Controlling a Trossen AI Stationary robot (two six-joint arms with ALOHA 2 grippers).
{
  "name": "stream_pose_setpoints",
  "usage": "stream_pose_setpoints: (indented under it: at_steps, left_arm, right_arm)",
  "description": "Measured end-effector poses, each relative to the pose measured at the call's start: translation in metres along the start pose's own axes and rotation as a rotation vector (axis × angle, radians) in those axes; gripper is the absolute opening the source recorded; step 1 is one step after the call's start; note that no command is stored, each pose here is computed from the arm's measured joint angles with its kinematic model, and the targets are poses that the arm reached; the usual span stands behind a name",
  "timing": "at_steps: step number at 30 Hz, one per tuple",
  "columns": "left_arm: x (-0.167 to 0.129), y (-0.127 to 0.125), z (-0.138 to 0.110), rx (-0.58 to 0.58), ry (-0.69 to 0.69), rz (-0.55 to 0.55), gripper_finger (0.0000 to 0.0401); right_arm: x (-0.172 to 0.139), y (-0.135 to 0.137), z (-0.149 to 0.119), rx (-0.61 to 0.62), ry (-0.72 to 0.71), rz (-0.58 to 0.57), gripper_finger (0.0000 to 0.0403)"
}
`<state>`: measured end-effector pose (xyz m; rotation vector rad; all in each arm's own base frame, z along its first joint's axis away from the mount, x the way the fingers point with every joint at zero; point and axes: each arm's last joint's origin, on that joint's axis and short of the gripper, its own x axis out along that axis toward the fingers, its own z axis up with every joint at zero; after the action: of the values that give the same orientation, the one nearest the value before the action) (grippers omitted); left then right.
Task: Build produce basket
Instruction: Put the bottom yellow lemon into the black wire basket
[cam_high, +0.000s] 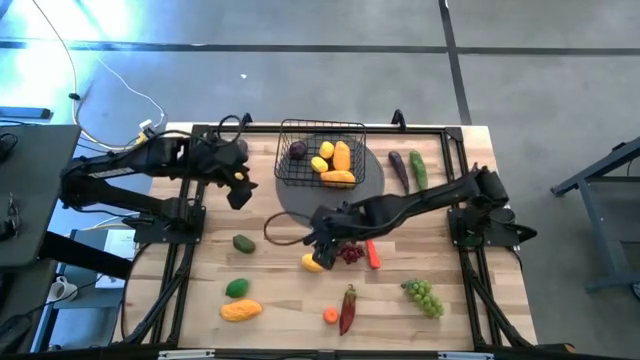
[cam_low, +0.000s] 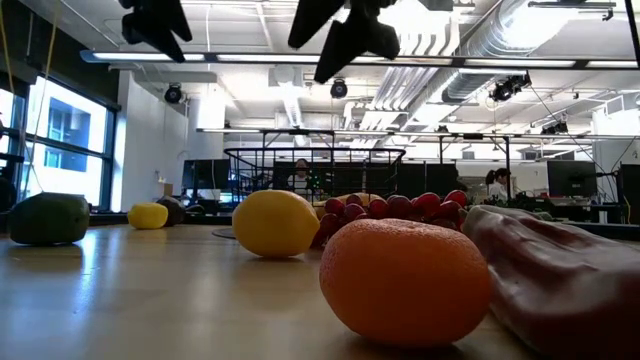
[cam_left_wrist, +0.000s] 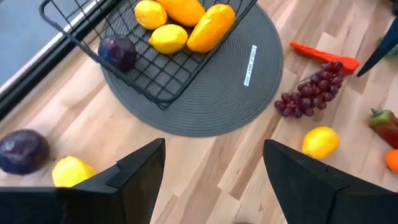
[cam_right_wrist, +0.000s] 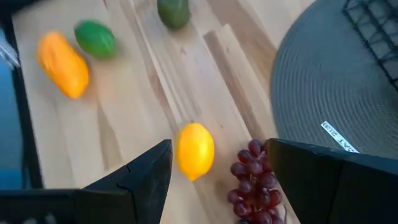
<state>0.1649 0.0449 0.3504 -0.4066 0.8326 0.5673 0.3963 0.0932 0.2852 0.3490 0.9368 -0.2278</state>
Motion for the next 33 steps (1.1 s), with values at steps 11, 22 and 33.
stream_pose_setpoints:
  at_steps: [11, 22, 33]
  left_arm:
    - [0.004, -0.008, -0.012, 0.02, 0.029, -0.026, 0.0262]
    - [0.004, -0.007, -0.013, 0.053, 0.024, 0.013, 0.0262]
    - [0.004, -0.007, -0.014, 0.081, 0.031, 0.016, 0.0262]
  right_arm:
    - [0.041, 0.019, -0.017, -0.244, 0.042, 0.006, 0.0248]
    - [0.078, 0.023, -0.025, -0.233, 0.076, 0.026, 0.0248]
    - [0.111, 0.021, -0.039, -0.155, 0.165, 0.031, 0.0248]
